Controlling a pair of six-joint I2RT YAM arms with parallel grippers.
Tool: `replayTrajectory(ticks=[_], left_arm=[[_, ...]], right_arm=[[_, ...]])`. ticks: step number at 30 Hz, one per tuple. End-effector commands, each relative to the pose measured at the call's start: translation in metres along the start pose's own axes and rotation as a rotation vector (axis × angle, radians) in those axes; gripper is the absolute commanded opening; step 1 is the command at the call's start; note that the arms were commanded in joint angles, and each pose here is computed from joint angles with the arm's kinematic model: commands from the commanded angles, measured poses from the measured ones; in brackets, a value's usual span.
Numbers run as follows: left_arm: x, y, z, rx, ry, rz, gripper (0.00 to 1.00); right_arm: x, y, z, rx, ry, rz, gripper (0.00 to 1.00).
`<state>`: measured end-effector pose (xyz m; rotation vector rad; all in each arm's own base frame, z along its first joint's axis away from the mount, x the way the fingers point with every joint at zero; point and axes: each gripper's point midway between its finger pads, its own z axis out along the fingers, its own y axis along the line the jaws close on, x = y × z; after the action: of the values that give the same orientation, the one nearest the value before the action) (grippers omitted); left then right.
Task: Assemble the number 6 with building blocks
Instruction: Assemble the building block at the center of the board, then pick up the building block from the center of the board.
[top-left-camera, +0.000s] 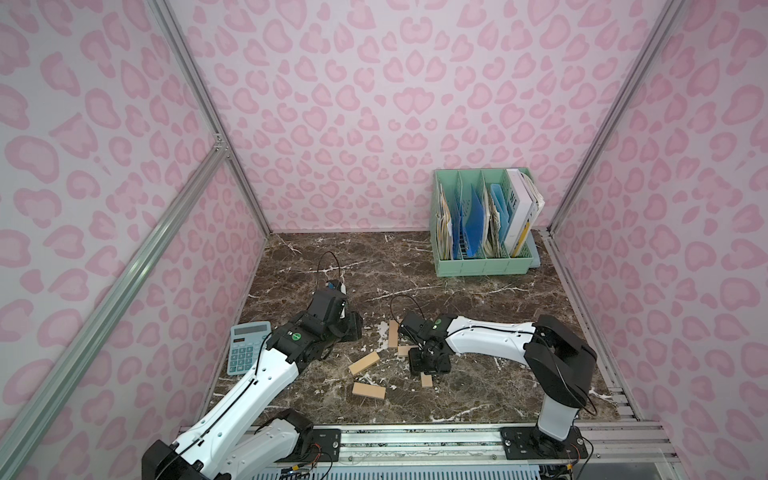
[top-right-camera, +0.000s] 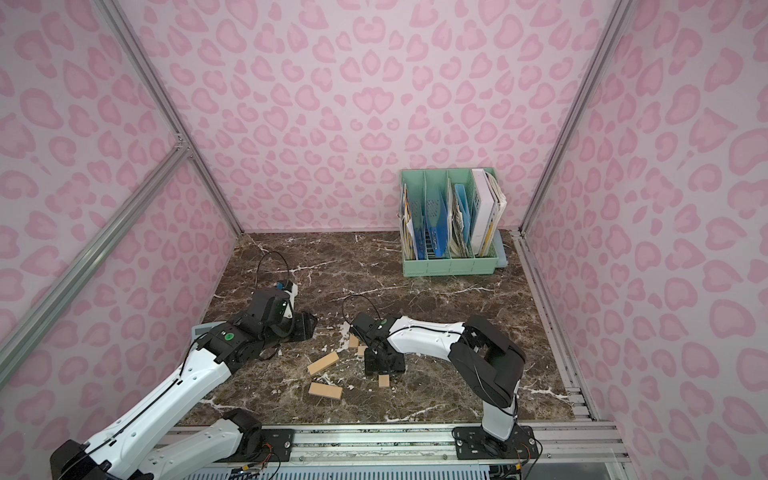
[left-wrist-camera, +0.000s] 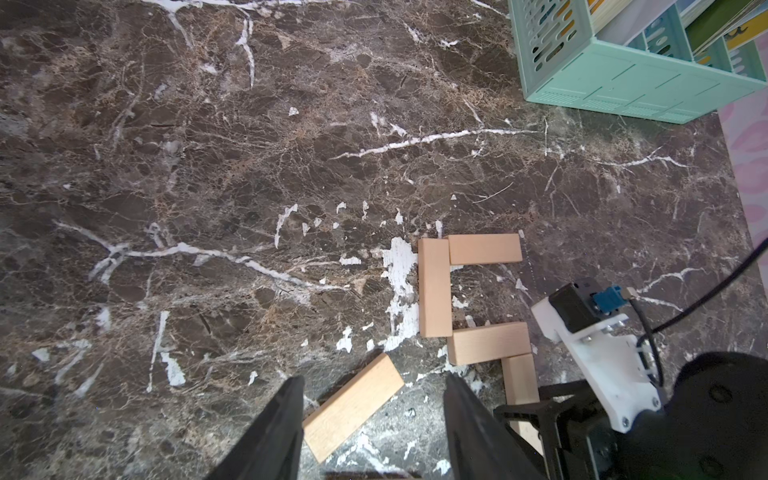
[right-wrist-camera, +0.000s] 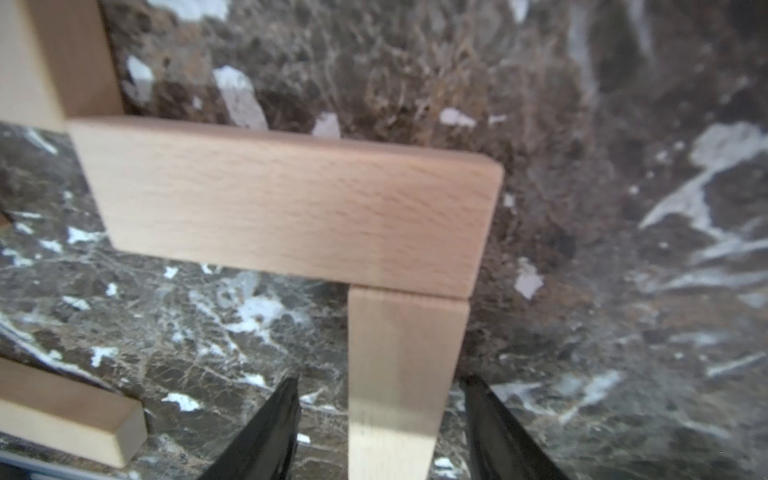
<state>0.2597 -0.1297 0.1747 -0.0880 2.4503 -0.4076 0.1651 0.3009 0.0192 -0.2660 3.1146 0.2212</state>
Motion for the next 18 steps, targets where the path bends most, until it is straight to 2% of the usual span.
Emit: replayTrajectory(ticks=[1,4,8,10,12,13,16,18], left_arm=[[-0.003,-0.002,0.001,0.006,-0.01,0.01,0.57],[-0.004,-0.003,0.0,0.005,-0.011,0.013,0.57],[-0.005,-0.001,-0.002,-0.009,-0.009,0.068,0.57],[0.001,0.0,-0.001,-0.022,0.008,0.156,0.58],[0.024,-0.014,0.005,0.058,0.081,0.334,0.58],[0.036,-0.018,0.007,0.075,0.113,0.379,0.59],[0.061,-0.029,0.004,0.179,0.173,0.407,0.61],[0.071,-0.031,-0.004,0.223,0.203,0.497,0.61]], right_arm=[[0.001,-0.005,-0.006,0.029,-0.006,0.002,0.73],[-0.005,-0.002,-0.025,0.031,-0.038,-0.004,0.74],[-0.028,0.003,-0.084,0.032,-0.145,-0.004,0.74],[-0.051,0.004,-0.131,0.006,-0.246,0.019,0.74],[-0.069,-0.008,-0.165,-0.023,-0.322,0.051,0.74],[-0.077,-0.017,-0.178,-0.041,-0.349,0.068,0.74],[-0.091,-0.046,-0.197,-0.062,-0.402,0.086,0.74],[-0.095,-0.066,-0.206,-0.064,-0.426,0.117,0.73]])
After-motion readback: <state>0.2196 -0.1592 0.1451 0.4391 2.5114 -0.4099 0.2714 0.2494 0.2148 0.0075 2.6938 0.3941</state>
